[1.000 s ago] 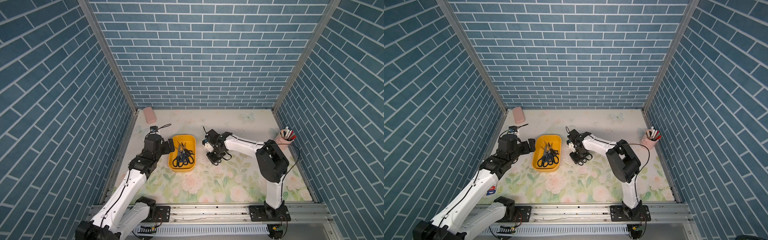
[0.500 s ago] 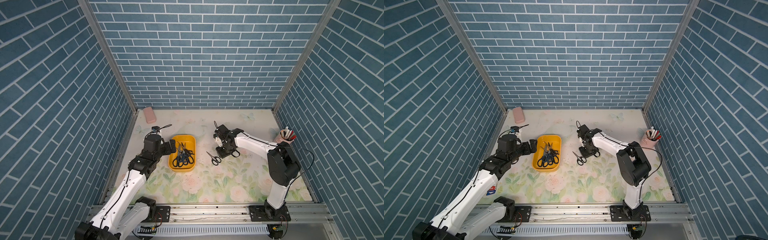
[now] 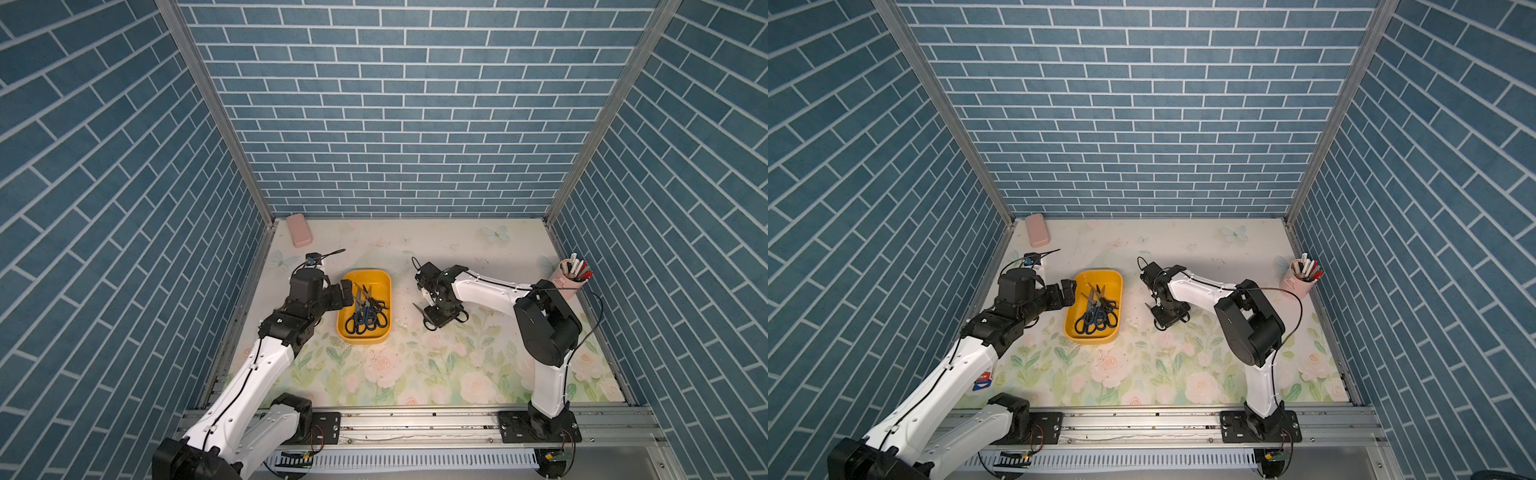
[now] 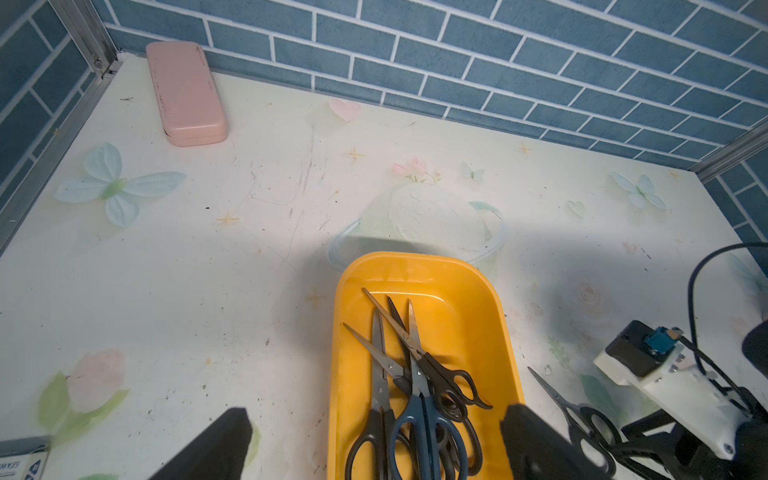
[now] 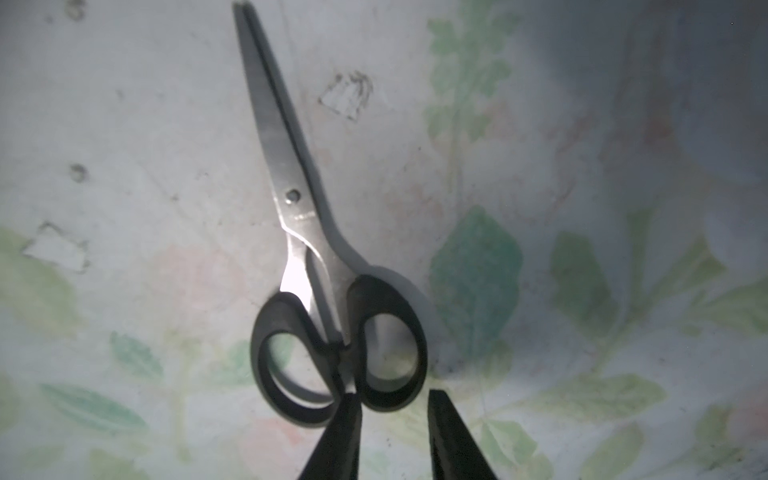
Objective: Put the scissors into the storage box
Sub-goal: Pick up the scissors from the center of the board.
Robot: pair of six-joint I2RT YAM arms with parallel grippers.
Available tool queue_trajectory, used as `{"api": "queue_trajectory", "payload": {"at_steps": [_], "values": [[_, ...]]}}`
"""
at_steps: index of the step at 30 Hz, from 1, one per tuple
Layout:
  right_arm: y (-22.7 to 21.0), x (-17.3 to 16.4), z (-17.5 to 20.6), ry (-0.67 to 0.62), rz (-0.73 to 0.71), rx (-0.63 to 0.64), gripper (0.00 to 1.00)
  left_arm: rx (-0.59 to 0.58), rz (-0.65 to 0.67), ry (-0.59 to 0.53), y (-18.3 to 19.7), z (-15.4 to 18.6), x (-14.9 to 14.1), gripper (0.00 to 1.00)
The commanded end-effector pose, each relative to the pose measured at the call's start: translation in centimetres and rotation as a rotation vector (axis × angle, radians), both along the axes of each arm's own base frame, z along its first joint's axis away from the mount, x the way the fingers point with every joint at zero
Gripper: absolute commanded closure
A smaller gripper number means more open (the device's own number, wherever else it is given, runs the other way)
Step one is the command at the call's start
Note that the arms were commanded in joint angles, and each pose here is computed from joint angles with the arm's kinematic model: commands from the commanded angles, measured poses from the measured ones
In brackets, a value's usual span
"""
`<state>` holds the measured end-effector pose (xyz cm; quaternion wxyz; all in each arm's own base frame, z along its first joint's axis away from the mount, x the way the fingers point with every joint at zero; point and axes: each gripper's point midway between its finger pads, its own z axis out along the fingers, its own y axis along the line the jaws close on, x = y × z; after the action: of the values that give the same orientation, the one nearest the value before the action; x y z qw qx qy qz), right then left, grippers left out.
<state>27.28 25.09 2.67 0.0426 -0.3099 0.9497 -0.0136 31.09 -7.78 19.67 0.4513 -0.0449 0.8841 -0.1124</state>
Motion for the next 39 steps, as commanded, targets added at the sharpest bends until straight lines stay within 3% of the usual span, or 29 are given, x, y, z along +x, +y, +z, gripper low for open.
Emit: {"api": "queue_trajectory", "payload": {"at_steps": [1,12,18,23,39], "values": [[0.0,1.6,0.9,-0.056,-0.056,-0.003,0.71,0.011,0.008,-0.006,0.3,0.1,0.1,0.00],[-0.4,0.7,-2.9,-0.003,-0.042,-0.028,0.77,0.008,0.017,-0.005,0.4,-0.2,0.1,0.00],[-1.0,0.1,-4.5,0.024,-0.040,-0.061,1.00,0.021,0.027,-0.009,0.7,-0.1,0.0,0.00],[-1.4,-0.2,-5.0,0.037,-0.039,-0.074,1.00,0.022,0.032,-0.015,0.8,0.0,-0.1,0.00],[1.5,2.0,3.8,-0.061,-0.058,0.023,1.00,0.013,0.107,-0.063,1.9,1.4,0.3,0.00]]}}
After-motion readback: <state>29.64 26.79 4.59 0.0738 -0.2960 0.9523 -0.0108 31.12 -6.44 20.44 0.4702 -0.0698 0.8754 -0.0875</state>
